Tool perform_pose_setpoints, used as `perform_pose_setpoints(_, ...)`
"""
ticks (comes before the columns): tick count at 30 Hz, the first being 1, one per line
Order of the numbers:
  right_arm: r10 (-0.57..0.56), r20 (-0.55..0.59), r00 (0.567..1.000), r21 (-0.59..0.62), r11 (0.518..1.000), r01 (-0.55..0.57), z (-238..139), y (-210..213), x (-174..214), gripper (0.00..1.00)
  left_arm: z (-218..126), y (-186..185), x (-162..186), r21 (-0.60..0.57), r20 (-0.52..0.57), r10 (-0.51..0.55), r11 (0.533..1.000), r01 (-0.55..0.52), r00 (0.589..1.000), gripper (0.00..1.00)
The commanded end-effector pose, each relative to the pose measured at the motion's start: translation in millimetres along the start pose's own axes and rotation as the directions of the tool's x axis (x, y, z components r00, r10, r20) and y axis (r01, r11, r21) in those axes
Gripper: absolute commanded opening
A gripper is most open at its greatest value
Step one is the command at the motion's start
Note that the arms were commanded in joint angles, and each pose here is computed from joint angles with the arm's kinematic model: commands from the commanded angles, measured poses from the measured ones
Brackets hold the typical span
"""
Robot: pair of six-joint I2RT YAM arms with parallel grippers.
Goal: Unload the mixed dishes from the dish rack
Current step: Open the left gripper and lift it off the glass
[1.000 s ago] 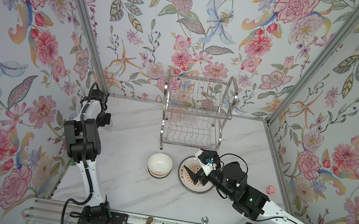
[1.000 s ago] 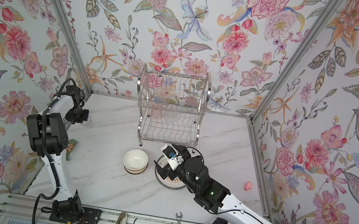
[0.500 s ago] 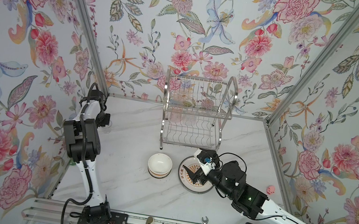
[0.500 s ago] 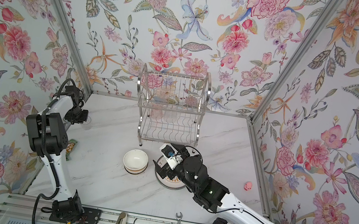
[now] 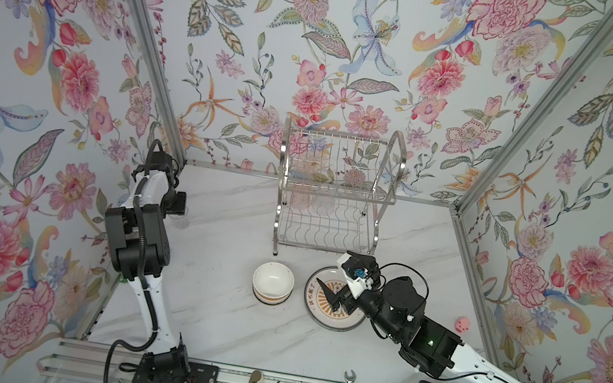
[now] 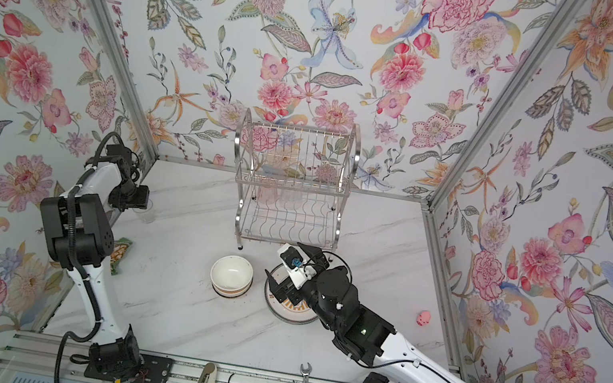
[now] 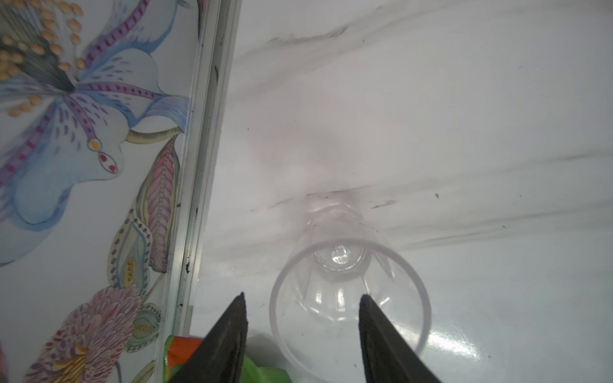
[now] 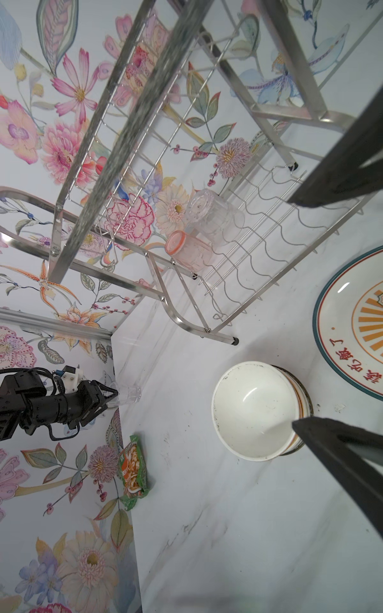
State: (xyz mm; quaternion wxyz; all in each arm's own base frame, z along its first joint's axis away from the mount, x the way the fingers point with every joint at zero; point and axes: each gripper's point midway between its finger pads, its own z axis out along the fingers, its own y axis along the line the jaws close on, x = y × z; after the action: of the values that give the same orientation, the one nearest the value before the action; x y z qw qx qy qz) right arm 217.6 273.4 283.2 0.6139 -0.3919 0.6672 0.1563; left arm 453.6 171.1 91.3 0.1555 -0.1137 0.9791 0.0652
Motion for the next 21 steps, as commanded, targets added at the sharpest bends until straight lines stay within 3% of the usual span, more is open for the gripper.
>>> perform_pose_setpoints(1, 0.009, 0.036, 0.999, 0.088, 0.996, -0.012, -9, -17, -6, 0.99, -47, 4, -18, 0.01, 0.112, -0.029, 1.0, 0.028, 0.993, 0.61)
perform_pose_setpoints(11, 0.09, 0.096, 0.991, 0.222, 0.969, -0.109, -34, -62, 6, 0.99, -142, -12, -33, 0.096, 0.35, -0.017, 0.995, -0.018, 0.937, 0.78)
perform_pose_setpoints(15, 0.135, 0.105, 0.985, 0.23, 0.961, -0.156, -37, -71, 16, 0.99, -193, -30, -28, 0.162, 0.493, -0.017, 0.984, -0.073, 0.87, 0.84)
perform_pose_setpoints(21, 0.149, 0.1, 0.984, 0.191, 0.967, -0.166, -29, -72, 28, 0.99, -272, -74, 6, 0.141, 0.7, 0.134, 0.937, -0.319, 0.702, 0.97)
